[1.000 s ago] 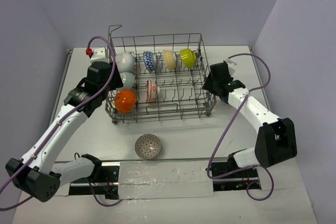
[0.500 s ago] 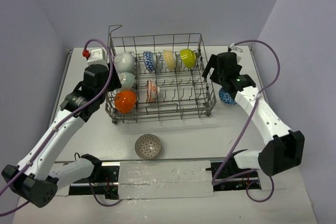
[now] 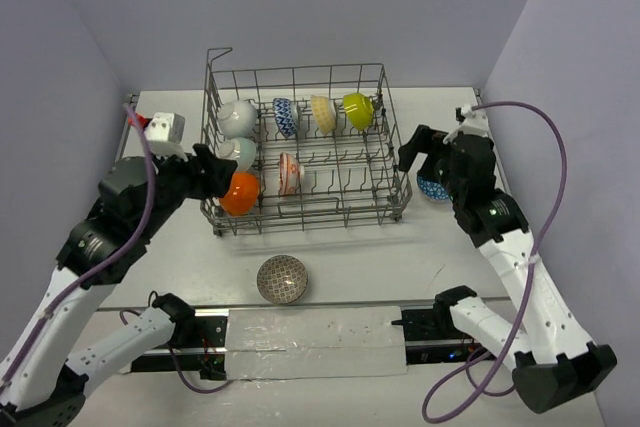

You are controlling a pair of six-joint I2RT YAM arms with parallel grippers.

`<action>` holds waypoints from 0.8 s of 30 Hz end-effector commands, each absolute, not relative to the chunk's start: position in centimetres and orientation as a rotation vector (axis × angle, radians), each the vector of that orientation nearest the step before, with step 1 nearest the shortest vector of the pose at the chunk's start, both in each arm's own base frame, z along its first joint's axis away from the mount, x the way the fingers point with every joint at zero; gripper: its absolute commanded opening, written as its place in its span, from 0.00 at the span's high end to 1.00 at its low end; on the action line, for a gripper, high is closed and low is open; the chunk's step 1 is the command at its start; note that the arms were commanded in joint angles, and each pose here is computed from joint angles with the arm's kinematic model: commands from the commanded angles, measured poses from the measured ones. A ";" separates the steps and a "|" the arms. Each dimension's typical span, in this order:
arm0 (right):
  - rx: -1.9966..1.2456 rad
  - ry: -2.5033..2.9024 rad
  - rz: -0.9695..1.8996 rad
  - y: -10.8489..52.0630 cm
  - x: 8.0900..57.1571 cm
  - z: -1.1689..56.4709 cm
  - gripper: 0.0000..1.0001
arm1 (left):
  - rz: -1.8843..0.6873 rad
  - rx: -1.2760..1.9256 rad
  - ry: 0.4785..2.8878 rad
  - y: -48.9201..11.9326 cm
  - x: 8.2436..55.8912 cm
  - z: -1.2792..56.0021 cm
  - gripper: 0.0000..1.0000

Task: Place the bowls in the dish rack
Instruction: Pick up the bowl from the corner of the board.

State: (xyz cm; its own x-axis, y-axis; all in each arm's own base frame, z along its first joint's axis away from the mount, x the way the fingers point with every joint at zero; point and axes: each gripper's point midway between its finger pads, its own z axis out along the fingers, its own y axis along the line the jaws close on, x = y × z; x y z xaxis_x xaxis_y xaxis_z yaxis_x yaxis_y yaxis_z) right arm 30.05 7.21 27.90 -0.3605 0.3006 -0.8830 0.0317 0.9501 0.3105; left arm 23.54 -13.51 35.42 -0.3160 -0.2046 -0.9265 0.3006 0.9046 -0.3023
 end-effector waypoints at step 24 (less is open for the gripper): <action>0.058 1.850 0.449 9.9 28.5 27.9 0.01 | -0.921 0.450 1.926 -18.6 15.6 32.6 0.38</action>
State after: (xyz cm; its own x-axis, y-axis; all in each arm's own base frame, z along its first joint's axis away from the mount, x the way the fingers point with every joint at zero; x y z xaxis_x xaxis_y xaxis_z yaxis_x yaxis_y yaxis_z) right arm 28.29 9.57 26.18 -0.3890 0.2486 -0.8871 -0.1412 0.9354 0.3241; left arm 15.63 -17.33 32.19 -0.5086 -0.0668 -0.8584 0.5897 0.6993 -0.4039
